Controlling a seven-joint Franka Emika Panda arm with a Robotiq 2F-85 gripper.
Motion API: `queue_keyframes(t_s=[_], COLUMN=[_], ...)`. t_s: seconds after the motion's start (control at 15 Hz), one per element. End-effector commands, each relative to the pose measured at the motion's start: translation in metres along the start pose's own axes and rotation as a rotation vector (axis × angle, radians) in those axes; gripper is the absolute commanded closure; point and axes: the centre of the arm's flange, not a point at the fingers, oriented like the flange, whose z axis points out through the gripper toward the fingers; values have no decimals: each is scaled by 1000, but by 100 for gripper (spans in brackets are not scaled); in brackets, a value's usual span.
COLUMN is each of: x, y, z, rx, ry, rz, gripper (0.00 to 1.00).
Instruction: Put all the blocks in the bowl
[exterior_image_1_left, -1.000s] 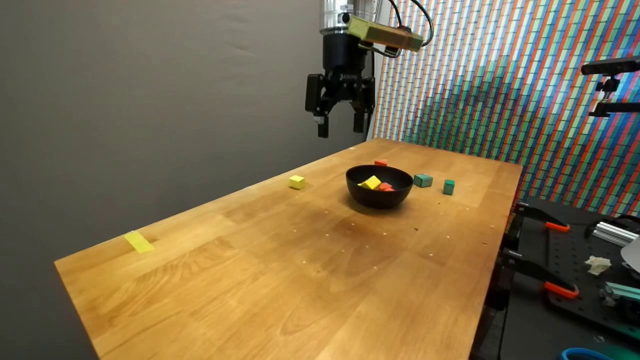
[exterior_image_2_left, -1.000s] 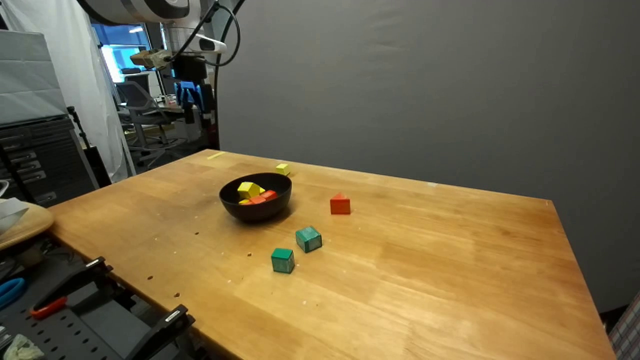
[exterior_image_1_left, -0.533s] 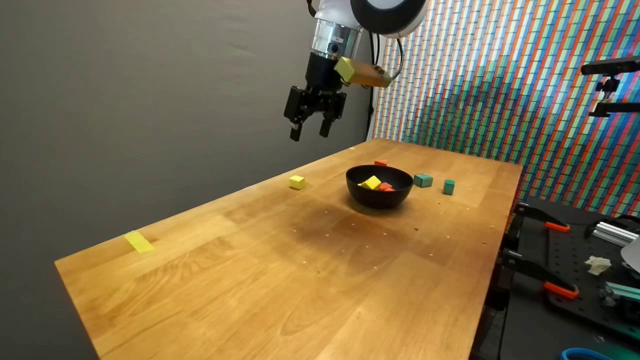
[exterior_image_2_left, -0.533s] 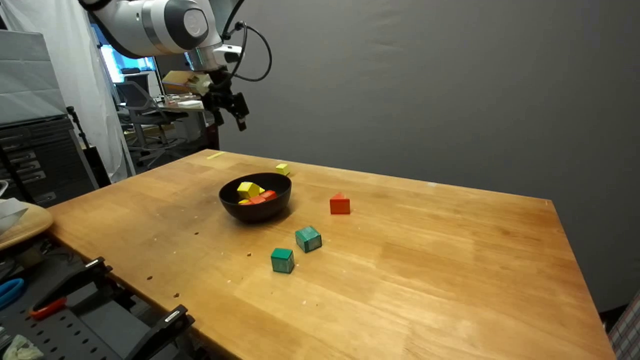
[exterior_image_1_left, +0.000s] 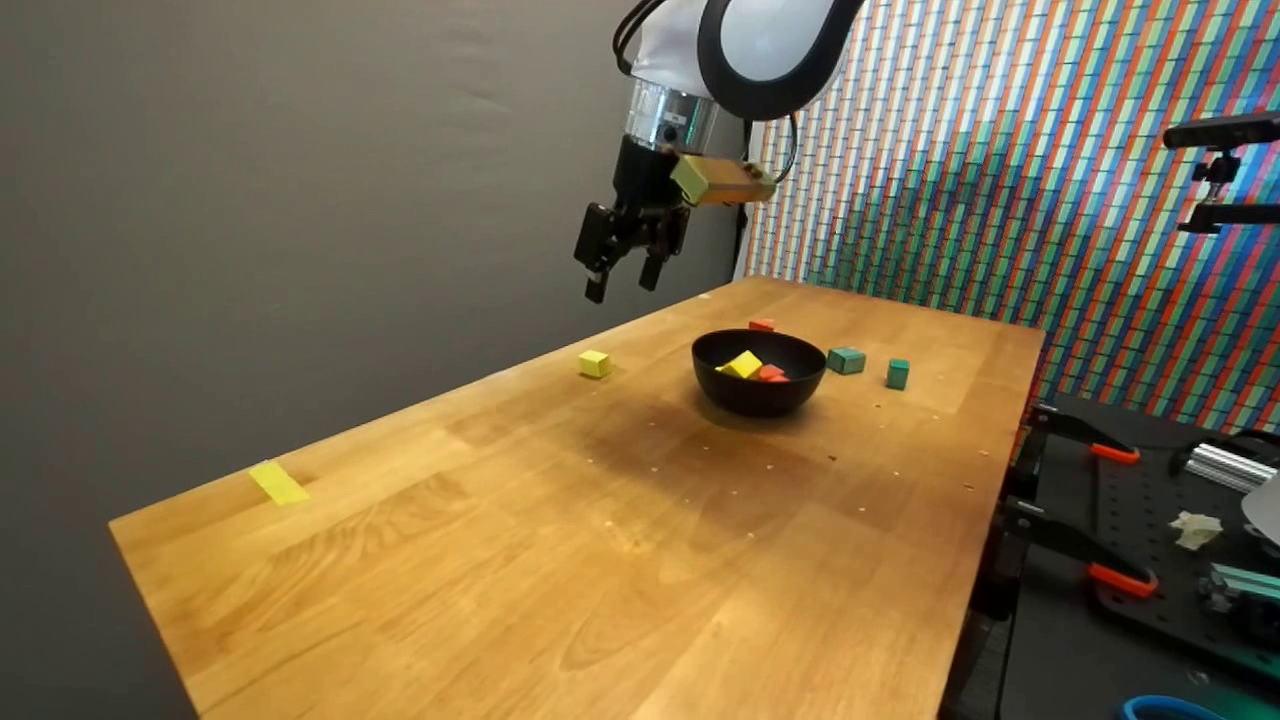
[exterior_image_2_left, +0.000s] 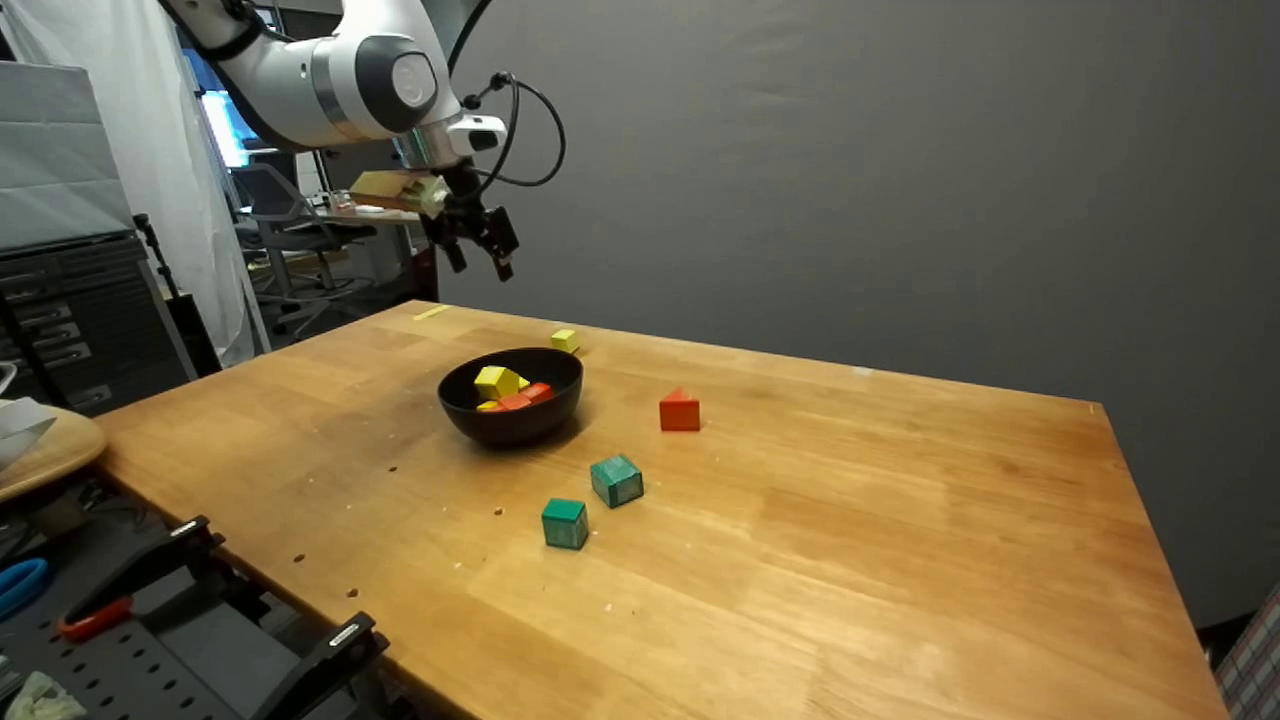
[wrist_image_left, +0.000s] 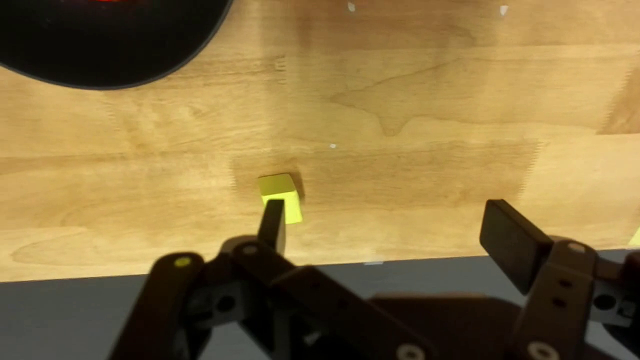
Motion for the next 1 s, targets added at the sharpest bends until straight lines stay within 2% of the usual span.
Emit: queue_keyframes(t_s=[0.0, 0.13, 0.27, 0.67, 0.73, 0.8, 0.93], x=[18, 37, 52, 75, 77, 79, 83], y=[13, 28, 36, 34, 33, 33, 31], z=[24, 43, 59, 112, 118, 123, 130], rx=[-91, -122, -120, -121, -127, -131, -134], ry=[16, 10, 12, -38, -47, -52, -59], rz=[-10, -41, -65, -152, -162, -168, -177], gripper=[0, 0, 0, 0, 6, 25, 41])
